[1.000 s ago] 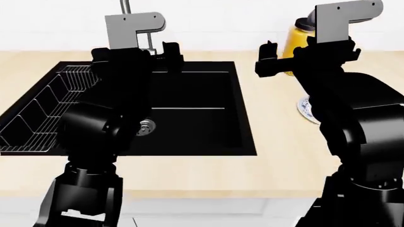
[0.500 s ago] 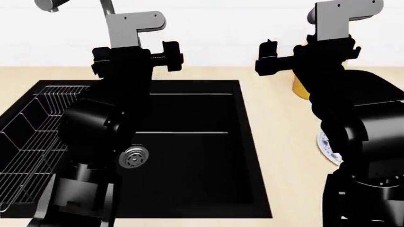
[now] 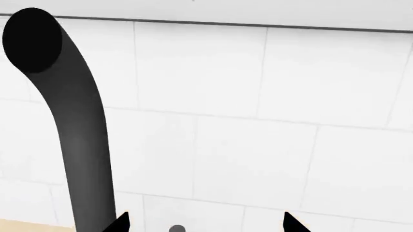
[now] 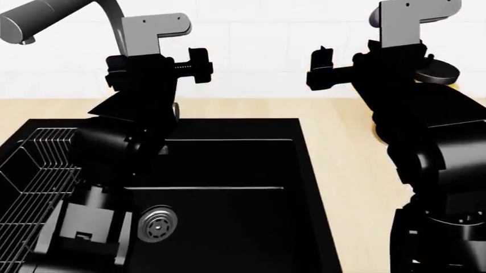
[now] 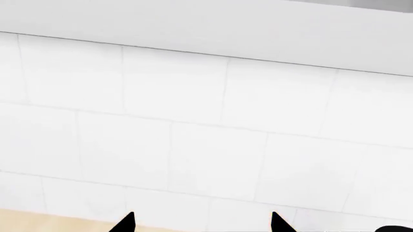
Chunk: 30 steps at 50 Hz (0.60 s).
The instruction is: Pick the egg from the counter and place it in the sink. Then turn on the sink faucet.
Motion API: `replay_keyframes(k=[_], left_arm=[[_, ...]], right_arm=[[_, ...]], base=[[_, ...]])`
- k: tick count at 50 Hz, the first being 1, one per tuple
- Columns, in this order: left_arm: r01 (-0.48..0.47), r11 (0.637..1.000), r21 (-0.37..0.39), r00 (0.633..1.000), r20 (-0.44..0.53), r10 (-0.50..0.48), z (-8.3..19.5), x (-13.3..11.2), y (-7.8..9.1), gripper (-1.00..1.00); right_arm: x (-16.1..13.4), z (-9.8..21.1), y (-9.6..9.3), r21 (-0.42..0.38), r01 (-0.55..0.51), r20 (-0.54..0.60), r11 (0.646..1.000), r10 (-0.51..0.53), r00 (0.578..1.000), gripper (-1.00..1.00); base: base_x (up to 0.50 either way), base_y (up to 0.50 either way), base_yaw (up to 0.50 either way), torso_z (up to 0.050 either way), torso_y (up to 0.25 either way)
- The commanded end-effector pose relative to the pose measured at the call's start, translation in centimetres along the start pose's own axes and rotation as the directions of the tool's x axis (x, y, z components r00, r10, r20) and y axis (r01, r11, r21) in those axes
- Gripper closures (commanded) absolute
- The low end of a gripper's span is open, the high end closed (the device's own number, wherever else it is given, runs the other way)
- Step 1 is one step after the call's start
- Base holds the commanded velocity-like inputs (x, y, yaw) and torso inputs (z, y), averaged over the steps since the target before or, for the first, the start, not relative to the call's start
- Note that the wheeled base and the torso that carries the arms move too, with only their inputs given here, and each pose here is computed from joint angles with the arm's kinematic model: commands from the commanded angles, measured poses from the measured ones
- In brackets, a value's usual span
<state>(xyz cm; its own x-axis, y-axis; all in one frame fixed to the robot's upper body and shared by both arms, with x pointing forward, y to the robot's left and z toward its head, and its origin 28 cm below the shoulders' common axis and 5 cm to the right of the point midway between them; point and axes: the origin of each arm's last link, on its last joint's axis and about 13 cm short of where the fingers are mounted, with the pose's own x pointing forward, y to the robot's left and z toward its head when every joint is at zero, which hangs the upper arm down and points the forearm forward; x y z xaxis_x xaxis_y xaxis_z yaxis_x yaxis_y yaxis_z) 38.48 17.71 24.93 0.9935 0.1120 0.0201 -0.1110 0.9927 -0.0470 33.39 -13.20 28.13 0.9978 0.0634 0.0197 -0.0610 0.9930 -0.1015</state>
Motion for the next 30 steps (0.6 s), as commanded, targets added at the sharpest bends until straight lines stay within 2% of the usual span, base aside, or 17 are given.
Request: replay_keyframes(k=[1,6,14,18,21,24,25,30], left_arm=[[0.014,1.0,-0.001,1.0,0.006,-0.014,-0.2,0.4,0.1,-1.0],[0.021,1.0,-0.004,1.0,0.0,-0.021,-0.3,0.4,0.1,-1.0],[0.009,1.0,-0.019,1.0,0.006,-0.009,-0.1,0.6,0.3,-1.0],[0.003,1.0,-0.018,1.0,0.002,-0.002,-0.2,0.7,0.5,-1.0],[0.011,1.0,-0.024,1.0,0.006,-0.011,0.2,0.5,0.4,-1.0],[0.009,1.0,-0.023,1.0,0.002,-0.009,0.0,0.6,0.4,-1.0],[0.009,1.0,-0.024,1.0,0.001,-0.009,0.0,0.6,0.4,-1.0],[0.011,1.0,-0.026,1.0,-0.003,-0.011,0.0,0.6,0.4,-1.0]], right_arm=[[-0.2,0.0,-0.2,0.015,0.008,0.012,1.0,-0.008,1.0,-1.0],[-0.1,0.1,-0.4,0.017,0.016,0.029,1.0,-0.017,0.999,-1.0],[-1.8,1.2,-1.0,-0.007,0.028,-0.057,1.0,-0.029,0.998,-1.0],[-4.5,2.3,-1.4,-0.007,0.026,-0.104,1.0,-0.027,0.994,-1.0],[-5.8,3.0,-2.3,-0.042,0.139,-0.121,0.989,-0.143,0.982,-1.0],[-7.6,3.7,-1.8,-0.037,0.104,-0.138,0.994,-0.108,0.984,-1.0],[-8.4,3.9,-1.5,-0.026,0.029,-0.144,0.999,-0.032,0.989,-1.0],[-11.5,5.4,-2.3,-0.013,0.051,-0.188,0.999,-0.053,0.981,-1.0]], base=[[0.47,0.29,0.0,0.0,0.0],[0.24,0.08,0.0,0.0,0.0],[0.0,0.0,0.0,0.0,0.0],[0.0,0.0,0.0,0.0,0.0],[0.0,0.0,0.0,0.0,0.0],[0.0,0.0,0.0,0.0,0.0],[0.0,0.0,0.0,0.0,0.0],[0.0,0.0,0.0,0.0,0.0]])
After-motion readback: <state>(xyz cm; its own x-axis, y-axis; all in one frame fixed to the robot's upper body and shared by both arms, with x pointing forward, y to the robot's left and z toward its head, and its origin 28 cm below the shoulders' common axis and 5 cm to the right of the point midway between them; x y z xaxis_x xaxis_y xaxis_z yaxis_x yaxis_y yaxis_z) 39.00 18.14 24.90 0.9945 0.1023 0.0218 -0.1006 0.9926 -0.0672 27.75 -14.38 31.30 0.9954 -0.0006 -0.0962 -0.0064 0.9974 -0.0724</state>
